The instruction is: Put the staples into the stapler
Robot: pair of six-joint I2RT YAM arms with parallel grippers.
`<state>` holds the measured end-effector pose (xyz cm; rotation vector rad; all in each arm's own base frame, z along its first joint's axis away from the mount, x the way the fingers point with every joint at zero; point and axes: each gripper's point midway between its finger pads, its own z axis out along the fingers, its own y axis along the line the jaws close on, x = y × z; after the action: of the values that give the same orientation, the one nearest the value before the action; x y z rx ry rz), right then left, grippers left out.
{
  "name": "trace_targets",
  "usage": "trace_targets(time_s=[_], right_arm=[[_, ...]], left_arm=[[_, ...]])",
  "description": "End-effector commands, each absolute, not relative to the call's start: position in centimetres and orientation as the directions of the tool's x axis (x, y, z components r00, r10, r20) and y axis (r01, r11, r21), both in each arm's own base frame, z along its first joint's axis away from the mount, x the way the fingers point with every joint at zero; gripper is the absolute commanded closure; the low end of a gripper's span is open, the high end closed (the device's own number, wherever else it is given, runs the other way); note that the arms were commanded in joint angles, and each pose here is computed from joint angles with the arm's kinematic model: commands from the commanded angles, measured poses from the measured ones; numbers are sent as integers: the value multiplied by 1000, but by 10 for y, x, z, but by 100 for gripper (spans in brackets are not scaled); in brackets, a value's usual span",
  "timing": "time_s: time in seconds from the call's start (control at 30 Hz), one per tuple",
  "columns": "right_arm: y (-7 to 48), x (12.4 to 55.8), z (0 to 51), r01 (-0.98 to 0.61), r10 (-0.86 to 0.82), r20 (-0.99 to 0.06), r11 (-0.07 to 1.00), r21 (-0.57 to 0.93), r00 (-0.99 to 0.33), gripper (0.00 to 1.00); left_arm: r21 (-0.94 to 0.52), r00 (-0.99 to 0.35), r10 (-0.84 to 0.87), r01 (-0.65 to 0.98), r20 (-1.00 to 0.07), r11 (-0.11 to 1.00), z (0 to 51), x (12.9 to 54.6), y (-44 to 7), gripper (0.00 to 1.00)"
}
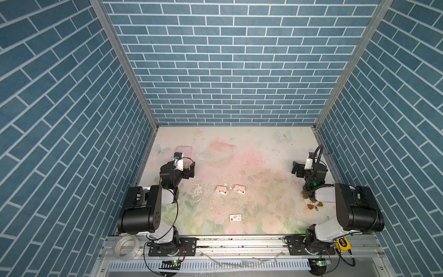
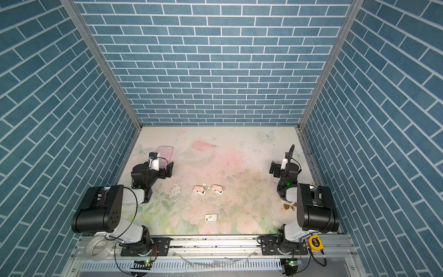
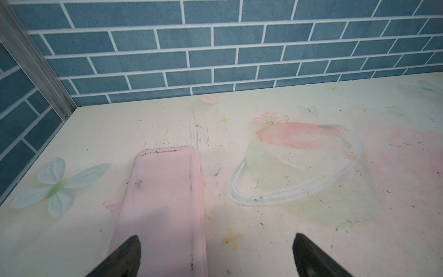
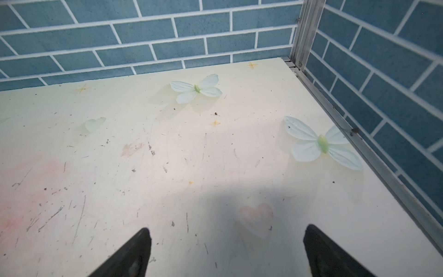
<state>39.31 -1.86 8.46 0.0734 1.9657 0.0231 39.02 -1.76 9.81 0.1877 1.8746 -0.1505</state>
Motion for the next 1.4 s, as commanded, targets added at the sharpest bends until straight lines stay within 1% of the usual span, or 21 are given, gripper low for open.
trace_targets(time_s=[0.0, 1.2, 1.3, 1.37], right_arm=[[-18, 396, 87, 19, 21, -926, 1000, 15, -377, 1], [-18, 396, 87, 18, 21, -925, 1000, 16, -378, 1], [-18, 396, 88, 21, 22, -927, 1000, 15, -375, 1], [-24, 396, 89, 56, 32, -927, 998, 12, -375, 1]], left_arm=[[-8, -302, 58, 213, -952, 977, 98, 390, -20, 0], [-6, -304, 61, 215, -951, 977, 98, 390, -20, 0], [-1, -303, 66, 216, -951, 976, 98, 390, -21, 1], [-1, -300, 64, 211, -952, 977, 99, 391, -20, 0]])
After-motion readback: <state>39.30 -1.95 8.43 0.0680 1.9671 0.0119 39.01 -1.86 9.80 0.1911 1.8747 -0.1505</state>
